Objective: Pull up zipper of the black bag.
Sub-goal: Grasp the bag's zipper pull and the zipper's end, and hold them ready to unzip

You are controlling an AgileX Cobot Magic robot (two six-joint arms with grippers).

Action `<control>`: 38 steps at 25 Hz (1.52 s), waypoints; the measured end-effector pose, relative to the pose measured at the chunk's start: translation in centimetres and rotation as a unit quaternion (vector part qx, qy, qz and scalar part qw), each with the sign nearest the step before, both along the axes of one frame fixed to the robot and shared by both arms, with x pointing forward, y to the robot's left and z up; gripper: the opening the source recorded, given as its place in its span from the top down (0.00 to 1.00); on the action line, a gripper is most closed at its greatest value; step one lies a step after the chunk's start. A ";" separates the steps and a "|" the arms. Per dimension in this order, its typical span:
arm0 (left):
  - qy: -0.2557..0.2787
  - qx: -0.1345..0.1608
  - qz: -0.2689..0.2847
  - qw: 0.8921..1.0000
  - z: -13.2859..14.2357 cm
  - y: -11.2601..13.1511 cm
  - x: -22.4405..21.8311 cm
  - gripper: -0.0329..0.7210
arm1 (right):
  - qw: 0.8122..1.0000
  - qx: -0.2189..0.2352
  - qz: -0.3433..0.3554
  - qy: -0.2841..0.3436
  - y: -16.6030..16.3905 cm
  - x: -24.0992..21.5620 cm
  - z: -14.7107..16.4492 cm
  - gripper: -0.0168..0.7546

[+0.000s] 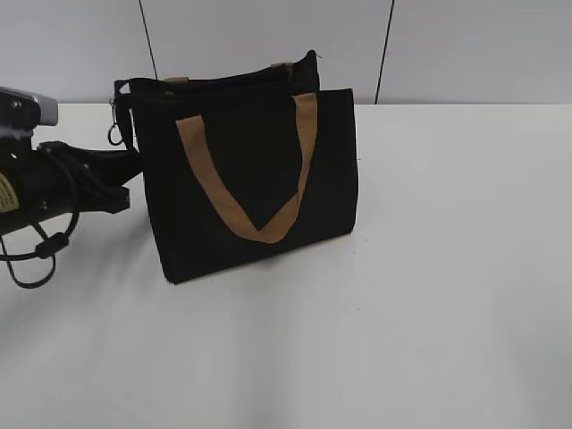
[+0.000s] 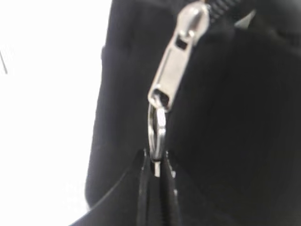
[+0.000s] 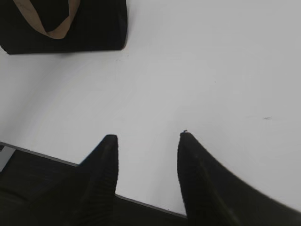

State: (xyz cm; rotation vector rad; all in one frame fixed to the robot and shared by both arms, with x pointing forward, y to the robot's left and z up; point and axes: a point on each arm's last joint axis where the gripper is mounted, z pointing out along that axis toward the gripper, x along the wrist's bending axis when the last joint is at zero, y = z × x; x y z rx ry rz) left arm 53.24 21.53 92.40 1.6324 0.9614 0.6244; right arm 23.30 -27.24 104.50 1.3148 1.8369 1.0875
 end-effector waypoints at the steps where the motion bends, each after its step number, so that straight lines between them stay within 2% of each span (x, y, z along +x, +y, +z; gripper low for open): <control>1: -0.003 0.011 0.003 1.000 0.9 0.2 -0.3 0.93 | 1.000 0.002 0.001 0.000 0.0 0.0 0.0 0.56; 7: -0.019 0.083 0.010 0.996 5.1 1.0 -2.0 0.93 | 1.000 0.016 0.009 0.011 0.3 0.3 0.1 0.56; 13: -0.072 0.123 0.028 0.989 9.7 1.9 -4.4 0.93 | 0.997 0.039 0.019 0.056 0.6 2.2 1.0 0.56; 17: -0.102 0.116 0.040 0.987 11.9 2.2 -5.7 0.93 | 0.997 0.039 0.037 0.056 0.8 3.5 1.9 0.56; 26: -0.120 0.068 0.031 0.990 13.0 1.8 -6.2 0.93 | 0.994 0.013 0.105 0.021 1.4 8.1 5.0 0.56; 34: -0.125 0.060 0.027 0.990 13.1 1.7 -6.3 0.93 | 0.986 0.024 0.168 0.002 2.2 12.9 6.5 0.56; 38: -0.125 0.060 0.027 0.990 13.1 1.7 -6.3 0.93 | 0.980 0.034 0.198 0.009 2.6 16.1 6.1 0.56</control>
